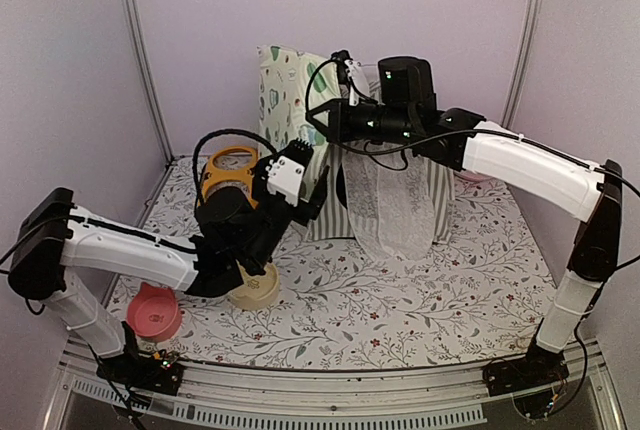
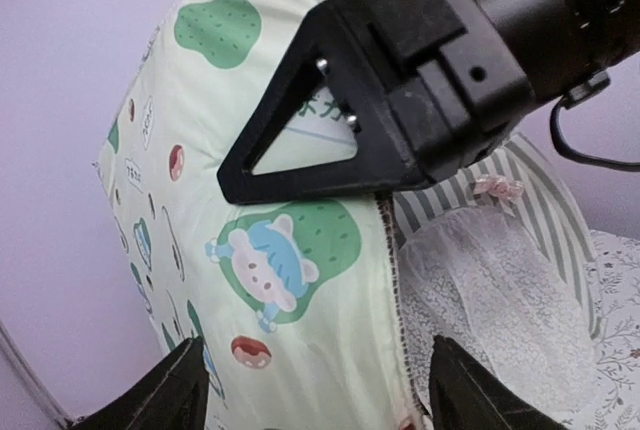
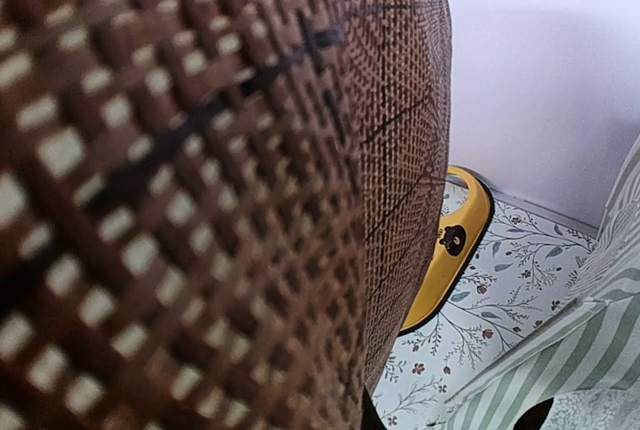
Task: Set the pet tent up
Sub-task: Adjust the cushion at the center of the board.
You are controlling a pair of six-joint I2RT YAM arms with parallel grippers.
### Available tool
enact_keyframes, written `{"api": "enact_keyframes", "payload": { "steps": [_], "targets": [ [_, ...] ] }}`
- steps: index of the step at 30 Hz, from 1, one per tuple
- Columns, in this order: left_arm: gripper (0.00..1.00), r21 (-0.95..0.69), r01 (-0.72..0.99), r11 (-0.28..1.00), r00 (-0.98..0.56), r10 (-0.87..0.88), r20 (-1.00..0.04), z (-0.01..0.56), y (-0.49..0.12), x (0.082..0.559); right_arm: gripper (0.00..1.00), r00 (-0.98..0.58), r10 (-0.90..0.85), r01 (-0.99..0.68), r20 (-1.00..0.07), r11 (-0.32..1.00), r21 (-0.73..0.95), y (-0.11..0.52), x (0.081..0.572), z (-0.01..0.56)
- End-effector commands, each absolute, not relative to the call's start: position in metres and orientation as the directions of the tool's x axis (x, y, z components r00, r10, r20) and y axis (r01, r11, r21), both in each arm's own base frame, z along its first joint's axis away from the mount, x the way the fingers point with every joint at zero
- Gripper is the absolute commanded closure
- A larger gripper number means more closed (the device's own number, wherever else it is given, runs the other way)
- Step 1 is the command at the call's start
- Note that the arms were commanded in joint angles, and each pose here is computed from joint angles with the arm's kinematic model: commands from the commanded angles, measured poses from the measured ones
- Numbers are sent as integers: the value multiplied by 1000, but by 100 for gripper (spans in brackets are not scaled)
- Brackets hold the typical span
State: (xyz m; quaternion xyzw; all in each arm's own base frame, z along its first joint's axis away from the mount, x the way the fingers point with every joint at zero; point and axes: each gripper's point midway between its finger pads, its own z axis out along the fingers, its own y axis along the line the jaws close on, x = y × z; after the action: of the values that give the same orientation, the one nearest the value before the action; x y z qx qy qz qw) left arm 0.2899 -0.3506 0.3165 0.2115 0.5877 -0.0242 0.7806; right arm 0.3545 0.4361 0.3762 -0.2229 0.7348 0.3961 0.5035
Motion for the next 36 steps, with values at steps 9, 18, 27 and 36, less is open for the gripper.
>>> {"api": "enact_keyframes", "payload": {
  "steps": [9,18,27,36],
  "targets": [
    [21,-34,601,799,22,-59,-998,307,-291,327,100,-234,-45,-917,-971,343,205,393,308,420],
    [23,-98,705,703,-59,-80,-995,315,-253,362,100,-208,-102,-955,-973,234,180,350,269,424],
    [21,-113,849,516,-96,-60,-994,317,-251,353,100,-190,-118,-959,-975,237,158,316,247,425],
    [23,-131,893,432,-133,-26,-991,311,-262,366,100,-197,-161,-963,-967,215,160,307,231,422]
  ]
}}
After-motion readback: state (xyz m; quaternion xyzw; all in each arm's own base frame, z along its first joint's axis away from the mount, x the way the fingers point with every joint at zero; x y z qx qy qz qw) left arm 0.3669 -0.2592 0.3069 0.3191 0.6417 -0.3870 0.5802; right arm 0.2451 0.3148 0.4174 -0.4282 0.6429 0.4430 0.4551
